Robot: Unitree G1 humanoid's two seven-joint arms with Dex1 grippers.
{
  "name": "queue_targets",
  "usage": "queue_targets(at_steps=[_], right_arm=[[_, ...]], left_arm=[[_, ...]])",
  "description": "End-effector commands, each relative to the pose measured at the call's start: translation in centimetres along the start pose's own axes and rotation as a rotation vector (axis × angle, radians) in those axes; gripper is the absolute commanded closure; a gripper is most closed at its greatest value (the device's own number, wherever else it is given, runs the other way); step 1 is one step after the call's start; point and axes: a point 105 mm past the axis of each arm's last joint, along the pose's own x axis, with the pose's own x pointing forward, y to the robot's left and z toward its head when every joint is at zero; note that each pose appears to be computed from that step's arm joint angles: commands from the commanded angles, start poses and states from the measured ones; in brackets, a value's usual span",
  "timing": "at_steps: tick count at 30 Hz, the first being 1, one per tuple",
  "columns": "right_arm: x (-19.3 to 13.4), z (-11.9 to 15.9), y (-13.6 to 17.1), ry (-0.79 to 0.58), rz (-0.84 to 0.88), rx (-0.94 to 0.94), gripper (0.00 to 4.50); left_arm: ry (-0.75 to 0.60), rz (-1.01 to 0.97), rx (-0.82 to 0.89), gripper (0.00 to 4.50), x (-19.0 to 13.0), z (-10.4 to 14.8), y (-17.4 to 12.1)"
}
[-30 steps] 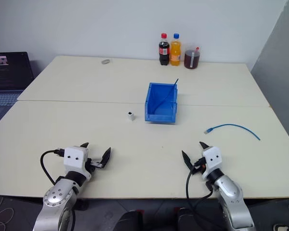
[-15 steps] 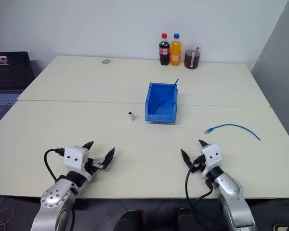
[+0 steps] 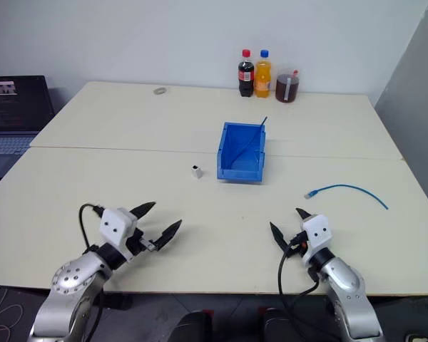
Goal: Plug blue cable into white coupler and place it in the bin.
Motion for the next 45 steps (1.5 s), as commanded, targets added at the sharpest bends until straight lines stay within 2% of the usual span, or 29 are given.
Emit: queue_targets(at_steps=[1, 7, 13, 20, 27, 30, 38, 45], right_arm=[[-2.2, 1.9, -3.2, 0.019, 0.048, -0.068, 0.01], [-2.4, 3.5, -8.4, 0.221, 0.177, -0.141, 0.01], [0.9, 4.0, -11.8, 0.462, 0.415, -0.383, 0.01], [5.3, 4.4, -13.8, 0.601, 0.496, -0.491, 0.01], [6.4, 3.4, -14.3, 0.734, 0.513, -0.52, 0.01], [6.2, 2.9, -14.1, 0.792, 0.549, -0.518, 0.55], [6.6, 2.5, -12.8, 0.788, 0.632, -0.54, 2.35], [6.6, 2.6, -11.5, 0.772, 0.731, -0.543, 4.19]], left_arm=[[0.001, -0.257, -0.028, 0.0, 1.0, 2.1, -2.5], [0.038, -0.433, -0.026, 0.0, 1.9, 3.5, -3.5], [0.007, -0.489, 0.017, 0.0, 2.9, 4.6, -4.1], [0.004, -0.473, 0.054, 0.0, 3.9, 4.9, -4.6], [-0.007, -0.475, 0.058, 0.0, 4.2, 5.6, -5.3], [0.0, -0.469, 0.065, 0.0, 3.9, 5.5, -5.4], [0.07, -0.495, 0.107, 0.0, 2.7, 4.0, -5.2], [0.139, -0.505, 0.16, 0.0, 1.8, 2.5, -4.6]])
